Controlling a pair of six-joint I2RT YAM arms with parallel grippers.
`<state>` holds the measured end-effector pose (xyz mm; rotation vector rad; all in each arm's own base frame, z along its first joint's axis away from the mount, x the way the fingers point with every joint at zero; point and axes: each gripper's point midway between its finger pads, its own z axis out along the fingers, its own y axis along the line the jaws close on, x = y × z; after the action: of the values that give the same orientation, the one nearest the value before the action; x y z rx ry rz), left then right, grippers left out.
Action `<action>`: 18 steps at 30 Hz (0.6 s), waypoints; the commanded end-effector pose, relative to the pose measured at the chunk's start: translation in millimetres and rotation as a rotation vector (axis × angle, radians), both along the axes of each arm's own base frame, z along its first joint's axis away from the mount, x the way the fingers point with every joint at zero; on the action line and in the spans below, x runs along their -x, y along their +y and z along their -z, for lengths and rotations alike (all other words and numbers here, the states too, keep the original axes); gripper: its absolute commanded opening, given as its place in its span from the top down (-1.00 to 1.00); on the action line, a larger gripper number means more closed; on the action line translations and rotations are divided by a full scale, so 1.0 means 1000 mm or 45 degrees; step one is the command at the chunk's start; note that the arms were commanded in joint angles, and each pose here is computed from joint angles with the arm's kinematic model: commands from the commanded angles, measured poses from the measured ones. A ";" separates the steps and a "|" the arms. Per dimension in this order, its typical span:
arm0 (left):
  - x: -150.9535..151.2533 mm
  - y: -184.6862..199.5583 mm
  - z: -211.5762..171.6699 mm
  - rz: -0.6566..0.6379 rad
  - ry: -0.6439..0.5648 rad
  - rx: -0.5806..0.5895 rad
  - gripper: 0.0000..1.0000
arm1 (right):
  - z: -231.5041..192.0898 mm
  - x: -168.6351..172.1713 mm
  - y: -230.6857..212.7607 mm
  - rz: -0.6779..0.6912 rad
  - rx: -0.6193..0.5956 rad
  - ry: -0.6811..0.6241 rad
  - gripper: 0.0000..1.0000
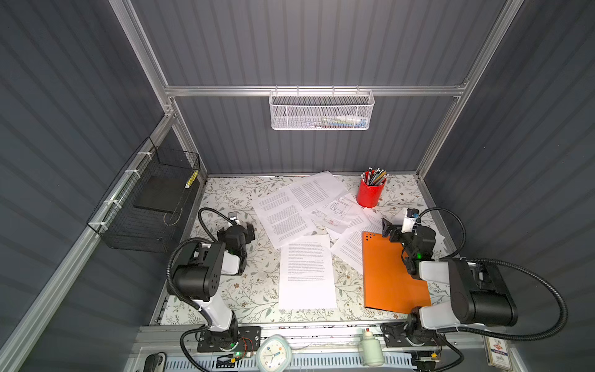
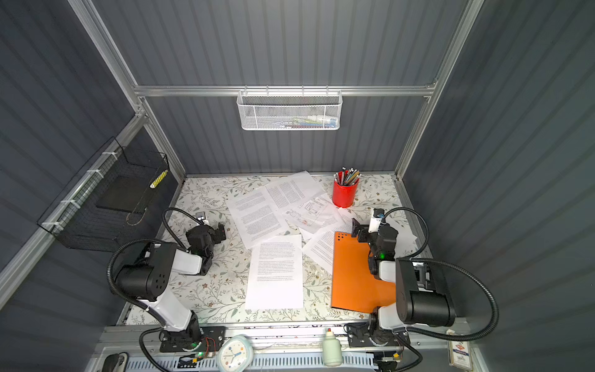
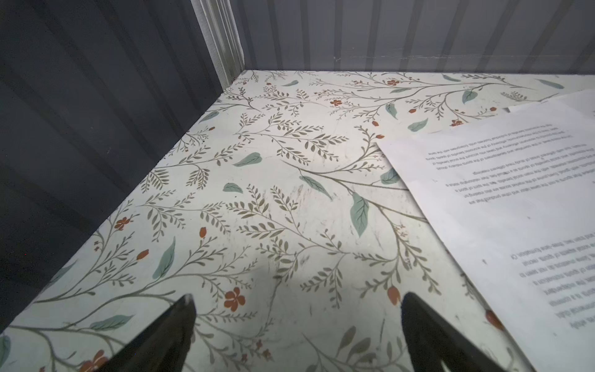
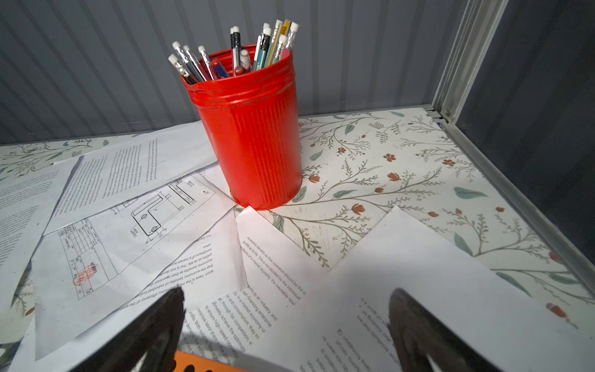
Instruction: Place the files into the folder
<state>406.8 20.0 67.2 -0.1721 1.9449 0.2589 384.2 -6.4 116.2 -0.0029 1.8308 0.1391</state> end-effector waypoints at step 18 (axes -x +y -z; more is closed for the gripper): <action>-0.004 -0.003 -0.001 0.008 -0.001 -0.012 -0.99 | -0.003 0.000 0.000 -0.001 0.010 -0.024 -0.98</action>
<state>406.8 20.0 66.8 -0.1720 1.9461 0.2592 384.2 -6.6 116.3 -0.0024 1.8304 0.1384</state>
